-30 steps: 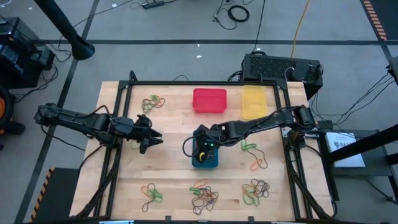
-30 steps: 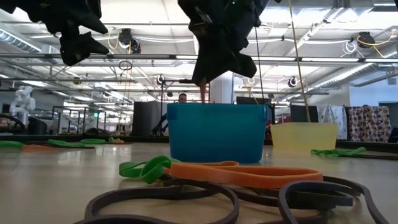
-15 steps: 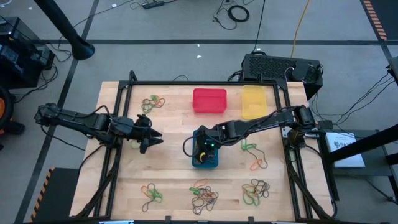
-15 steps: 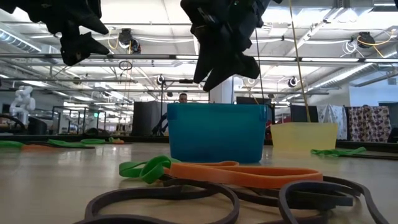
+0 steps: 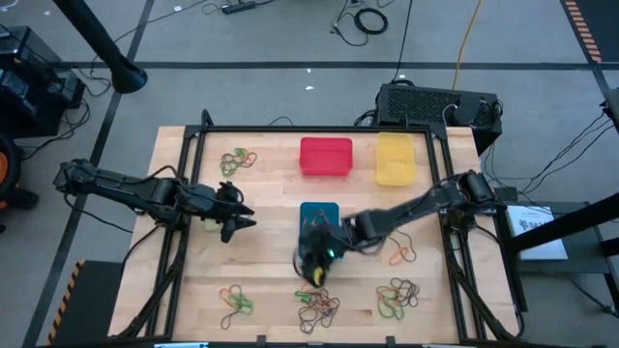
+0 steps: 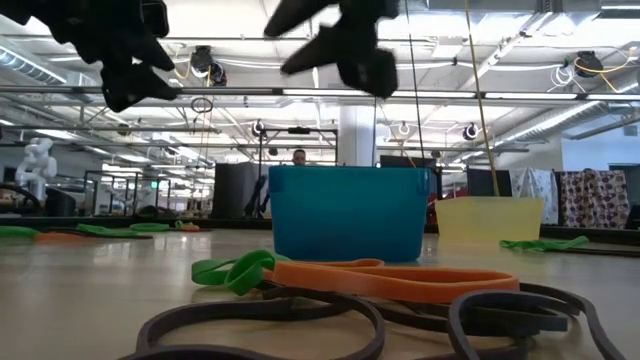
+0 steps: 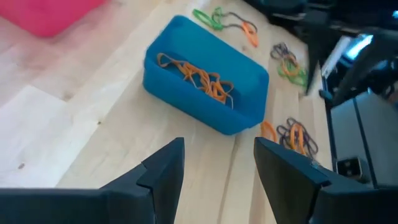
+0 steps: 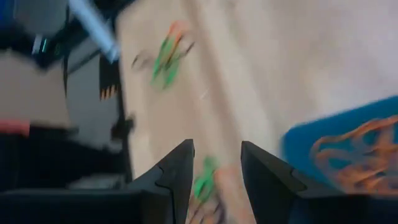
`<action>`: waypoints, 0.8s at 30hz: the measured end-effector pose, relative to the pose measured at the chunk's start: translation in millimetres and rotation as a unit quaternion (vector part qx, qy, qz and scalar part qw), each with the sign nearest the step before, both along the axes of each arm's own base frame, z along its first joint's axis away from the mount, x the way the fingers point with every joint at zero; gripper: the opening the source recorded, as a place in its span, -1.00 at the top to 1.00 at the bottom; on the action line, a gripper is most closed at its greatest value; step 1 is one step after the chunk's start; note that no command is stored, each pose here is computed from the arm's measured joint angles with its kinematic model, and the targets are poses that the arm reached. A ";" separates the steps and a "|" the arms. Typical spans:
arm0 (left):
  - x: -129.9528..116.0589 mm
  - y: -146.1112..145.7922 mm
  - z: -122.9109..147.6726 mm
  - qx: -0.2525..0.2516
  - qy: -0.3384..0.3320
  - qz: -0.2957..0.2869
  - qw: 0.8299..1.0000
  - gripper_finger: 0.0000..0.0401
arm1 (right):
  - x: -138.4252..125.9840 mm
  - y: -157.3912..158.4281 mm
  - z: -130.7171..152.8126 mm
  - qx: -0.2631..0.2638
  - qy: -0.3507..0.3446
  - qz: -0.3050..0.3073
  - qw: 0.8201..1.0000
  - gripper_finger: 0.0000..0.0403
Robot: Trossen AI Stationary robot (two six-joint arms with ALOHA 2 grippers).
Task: Sort rubber bands into baskets
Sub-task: Put the orange rubber band into the blue bin
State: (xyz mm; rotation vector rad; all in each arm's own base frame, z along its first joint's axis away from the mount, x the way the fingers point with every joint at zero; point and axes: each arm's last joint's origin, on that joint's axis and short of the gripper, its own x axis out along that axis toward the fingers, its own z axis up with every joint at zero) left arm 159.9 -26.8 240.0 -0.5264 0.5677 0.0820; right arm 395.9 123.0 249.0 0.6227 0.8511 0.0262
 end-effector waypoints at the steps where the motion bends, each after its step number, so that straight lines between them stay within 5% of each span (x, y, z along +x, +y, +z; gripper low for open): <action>1: 1.0 -0.5 -1.1 0.003 0.004 -0.009 1.000 0.00 | -3.5 9.5 -1.2 -0.006 0.003 0.017 1.000 0.37; 10: 10.2 -3.5 -11.6 0.027 0.037 -0.047 0.998 0.00 | -15.9 82.1 -50.2 -0.139 -0.010 0.212 0.967 0.37; 17: 16.8 -6.3 -20.5 0.031 0.064 -0.082 0.994 0.00 | -8.8 92.3 -101.6 -0.186 0.033 0.149 0.971 0.37; 24: 21.0 -8.5 -27.2 0.019 0.085 -0.101 0.991 0.00 | -2.6 85.0 -105.0 -0.172 0.036 0.122 0.977 0.37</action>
